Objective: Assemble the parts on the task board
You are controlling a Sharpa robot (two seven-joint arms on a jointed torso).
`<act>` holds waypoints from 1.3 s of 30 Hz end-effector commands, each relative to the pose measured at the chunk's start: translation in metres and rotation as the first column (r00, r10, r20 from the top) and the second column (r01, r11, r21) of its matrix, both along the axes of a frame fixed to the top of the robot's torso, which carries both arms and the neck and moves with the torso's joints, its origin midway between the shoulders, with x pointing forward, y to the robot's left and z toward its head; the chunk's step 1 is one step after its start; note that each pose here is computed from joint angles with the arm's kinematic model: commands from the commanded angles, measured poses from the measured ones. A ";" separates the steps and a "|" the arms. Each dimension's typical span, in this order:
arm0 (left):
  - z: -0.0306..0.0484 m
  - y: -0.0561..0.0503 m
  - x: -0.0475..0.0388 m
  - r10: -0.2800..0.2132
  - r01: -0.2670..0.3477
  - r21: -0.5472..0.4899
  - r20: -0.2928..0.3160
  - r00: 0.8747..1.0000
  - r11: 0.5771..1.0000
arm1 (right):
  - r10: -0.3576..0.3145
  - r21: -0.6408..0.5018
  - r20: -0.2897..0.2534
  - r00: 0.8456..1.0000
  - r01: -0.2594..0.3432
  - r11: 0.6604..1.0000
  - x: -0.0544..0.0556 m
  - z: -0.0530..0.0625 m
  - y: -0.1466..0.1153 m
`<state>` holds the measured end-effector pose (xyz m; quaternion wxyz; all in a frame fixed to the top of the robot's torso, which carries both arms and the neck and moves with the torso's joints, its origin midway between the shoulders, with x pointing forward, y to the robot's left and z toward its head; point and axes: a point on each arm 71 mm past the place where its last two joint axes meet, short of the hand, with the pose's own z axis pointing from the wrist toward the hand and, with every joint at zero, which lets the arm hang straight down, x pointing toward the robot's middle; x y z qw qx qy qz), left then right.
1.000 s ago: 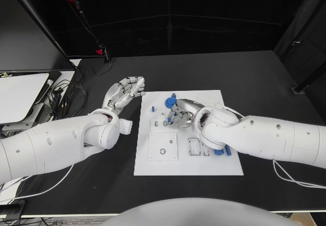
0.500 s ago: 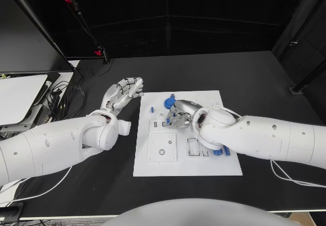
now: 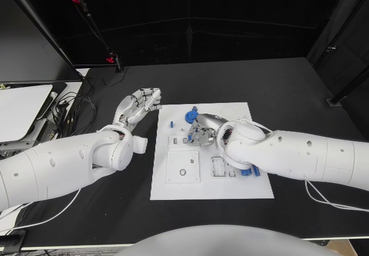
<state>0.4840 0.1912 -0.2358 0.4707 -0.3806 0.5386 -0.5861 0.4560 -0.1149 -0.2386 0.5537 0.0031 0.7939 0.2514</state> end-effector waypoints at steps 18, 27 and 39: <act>0.0169 -0.001 -0.0039 -0.016 0.031 -0.063 0.231 0.973 0.998 | 0.015 -0.019 -0.001 1.000 -0.015 1.000 -0.001 0.000 0.001; 0.0167 -0.001 -0.0039 -0.017 0.032 -0.063 0.230 0.973 0.998 | 0.011 -0.002 0.046 0.999 -0.011 1.000 0.000 0.003 0.001; 0.0168 -0.003 -0.0100 -0.074 0.073 0.015 0.202 0.977 0.997 | -0.034 0.242 0.327 0.944 -0.048 0.969 -0.007 0.033 -0.019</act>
